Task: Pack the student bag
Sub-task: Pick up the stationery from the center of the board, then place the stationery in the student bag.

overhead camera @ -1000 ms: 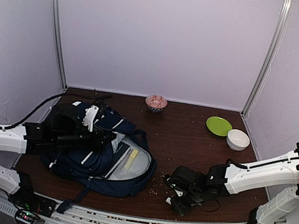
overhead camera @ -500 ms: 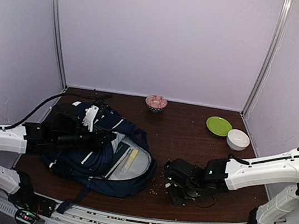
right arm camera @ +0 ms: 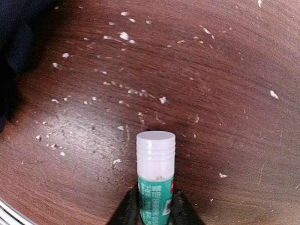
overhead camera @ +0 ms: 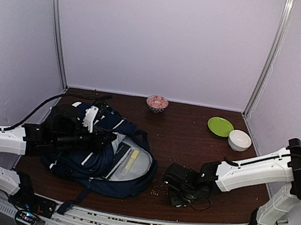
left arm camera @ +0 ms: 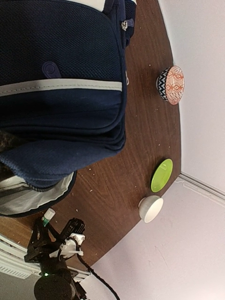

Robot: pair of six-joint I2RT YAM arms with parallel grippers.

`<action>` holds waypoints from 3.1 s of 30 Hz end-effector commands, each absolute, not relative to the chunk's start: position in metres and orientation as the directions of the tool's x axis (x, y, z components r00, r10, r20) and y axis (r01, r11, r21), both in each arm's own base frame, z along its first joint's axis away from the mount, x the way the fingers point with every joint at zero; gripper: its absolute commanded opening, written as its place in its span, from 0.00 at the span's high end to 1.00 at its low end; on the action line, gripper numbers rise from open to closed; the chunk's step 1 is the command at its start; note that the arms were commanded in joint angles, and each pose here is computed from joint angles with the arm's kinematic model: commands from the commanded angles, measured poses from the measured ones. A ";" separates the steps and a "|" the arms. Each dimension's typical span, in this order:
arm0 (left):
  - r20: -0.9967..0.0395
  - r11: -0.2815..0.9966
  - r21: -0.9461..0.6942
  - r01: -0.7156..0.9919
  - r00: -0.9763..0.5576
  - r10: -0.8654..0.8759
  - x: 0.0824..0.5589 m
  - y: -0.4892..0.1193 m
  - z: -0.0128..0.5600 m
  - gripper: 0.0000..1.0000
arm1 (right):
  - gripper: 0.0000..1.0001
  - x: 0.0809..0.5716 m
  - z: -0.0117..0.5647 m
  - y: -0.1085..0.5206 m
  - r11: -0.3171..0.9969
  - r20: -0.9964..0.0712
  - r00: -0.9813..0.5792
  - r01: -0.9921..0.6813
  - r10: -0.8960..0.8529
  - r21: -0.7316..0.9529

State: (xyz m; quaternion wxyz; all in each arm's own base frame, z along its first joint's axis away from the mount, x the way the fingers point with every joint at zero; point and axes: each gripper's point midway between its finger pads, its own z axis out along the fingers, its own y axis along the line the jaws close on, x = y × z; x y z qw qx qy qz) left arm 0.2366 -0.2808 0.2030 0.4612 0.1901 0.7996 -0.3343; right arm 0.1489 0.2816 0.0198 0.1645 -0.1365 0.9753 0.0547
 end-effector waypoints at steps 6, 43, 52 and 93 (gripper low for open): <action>-0.854 0.767 -0.330 0.551 -0.521 0.007 0.242 -0.264 0.183 1.00 | 0.67 0.151 0.014 0.273 0.966 -0.315 -0.919 -0.258 -0.237 0.026; -0.890 0.722 -0.349 0.597 -0.453 -0.056 0.223 -0.248 0.238 1.00 | 0.83 0.246 0.154 0.477 0.769 -0.636 -0.674 -0.610 -0.376 0.192; -0.893 0.726 -0.348 0.593 -0.447 -0.062 0.220 -0.242 0.242 1.00 | 0.82 0.293 0.124 0.460 0.856 -0.638 -0.692 -0.508 -0.338 0.097; -0.896 0.769 -0.312 0.558 -0.442 -0.043 0.233 -0.244 0.236 1.00 | 0.80 0.206 0.128 0.494 0.640 -0.576 -0.761 -0.607 -0.297 0.471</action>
